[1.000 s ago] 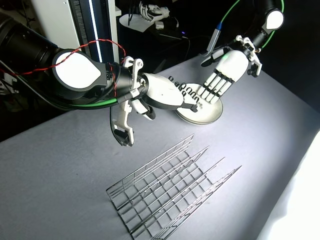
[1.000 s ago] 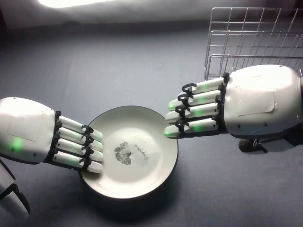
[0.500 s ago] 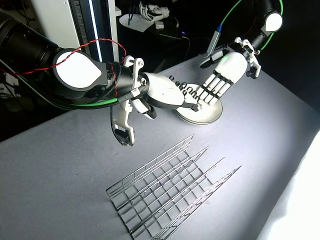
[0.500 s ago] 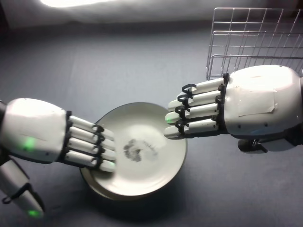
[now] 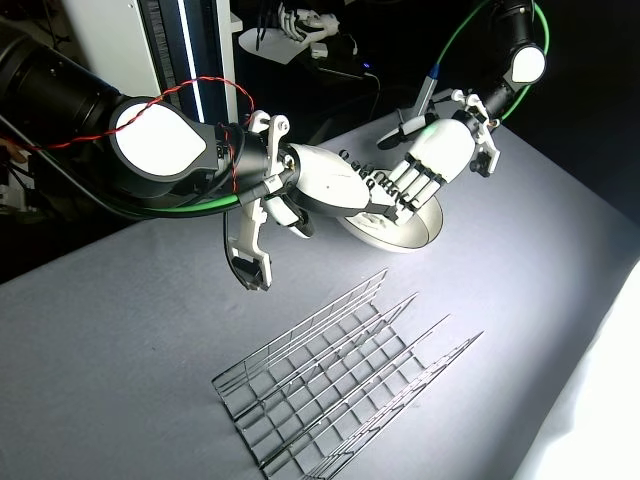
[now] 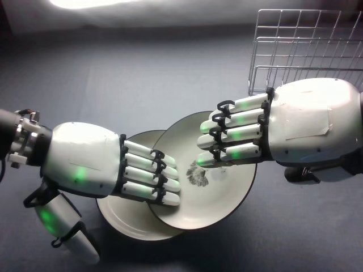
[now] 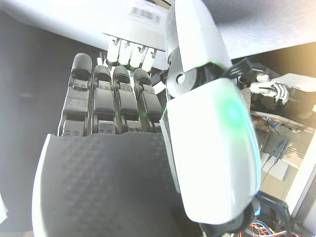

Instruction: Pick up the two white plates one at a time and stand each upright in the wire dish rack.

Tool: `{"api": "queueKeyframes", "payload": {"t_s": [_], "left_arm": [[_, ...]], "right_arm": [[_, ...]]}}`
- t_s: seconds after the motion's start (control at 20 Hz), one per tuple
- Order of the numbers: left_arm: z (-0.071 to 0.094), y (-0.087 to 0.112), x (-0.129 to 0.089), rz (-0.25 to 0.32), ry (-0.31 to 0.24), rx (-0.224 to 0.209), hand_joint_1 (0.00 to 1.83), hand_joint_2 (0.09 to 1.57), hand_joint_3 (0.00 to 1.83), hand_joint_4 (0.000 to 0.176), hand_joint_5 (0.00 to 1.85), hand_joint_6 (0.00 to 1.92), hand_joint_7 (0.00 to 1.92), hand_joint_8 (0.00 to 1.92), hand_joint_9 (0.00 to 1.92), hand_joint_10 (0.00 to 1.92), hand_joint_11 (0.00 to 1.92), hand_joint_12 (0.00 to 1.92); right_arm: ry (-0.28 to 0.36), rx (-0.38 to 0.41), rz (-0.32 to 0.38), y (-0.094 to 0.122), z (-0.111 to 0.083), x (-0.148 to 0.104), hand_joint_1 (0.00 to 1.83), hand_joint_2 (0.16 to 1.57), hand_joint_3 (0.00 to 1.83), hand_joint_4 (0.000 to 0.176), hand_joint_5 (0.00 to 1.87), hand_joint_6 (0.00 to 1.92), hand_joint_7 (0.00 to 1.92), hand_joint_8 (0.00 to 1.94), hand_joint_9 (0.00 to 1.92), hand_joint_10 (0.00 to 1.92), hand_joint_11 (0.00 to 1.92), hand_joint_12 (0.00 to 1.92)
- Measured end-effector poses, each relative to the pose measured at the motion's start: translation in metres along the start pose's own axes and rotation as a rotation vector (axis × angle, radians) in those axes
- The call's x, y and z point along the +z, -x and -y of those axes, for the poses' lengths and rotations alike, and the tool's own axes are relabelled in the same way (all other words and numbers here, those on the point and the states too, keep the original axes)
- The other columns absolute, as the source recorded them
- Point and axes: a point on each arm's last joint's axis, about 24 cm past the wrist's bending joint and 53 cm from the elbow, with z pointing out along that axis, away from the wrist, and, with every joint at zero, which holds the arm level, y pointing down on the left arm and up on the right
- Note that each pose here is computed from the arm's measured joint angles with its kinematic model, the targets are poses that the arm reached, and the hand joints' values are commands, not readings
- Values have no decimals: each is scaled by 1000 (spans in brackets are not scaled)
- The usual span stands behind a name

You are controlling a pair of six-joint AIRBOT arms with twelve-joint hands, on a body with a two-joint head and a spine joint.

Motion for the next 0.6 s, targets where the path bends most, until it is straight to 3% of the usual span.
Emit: {"api": "queueKeyframes", "payload": {"t_s": [0.5, 0.6], "left_arm": [[0, 4, 3, 3, 0, 2, 0, 1049, 3, 0, 0, 0, 0, 0, 0, 0, 0, 0], [0, 4, 3, 2, 0, 1, 0, 1031, 0, 0, 0, 0, 0, 0, 0, 0, 0, 0]], "right_arm": [[10, 14, -17, -9, -7, 15, 1213, 1087, 9, 0, 45, 1, 0, 0, 0, 0, 0, 160], [3, 17, -30, -15, -6, 18, 1285, 1043, 0, 0, 60, 3, 0, 0, 0, 0, 0, 267]]}}
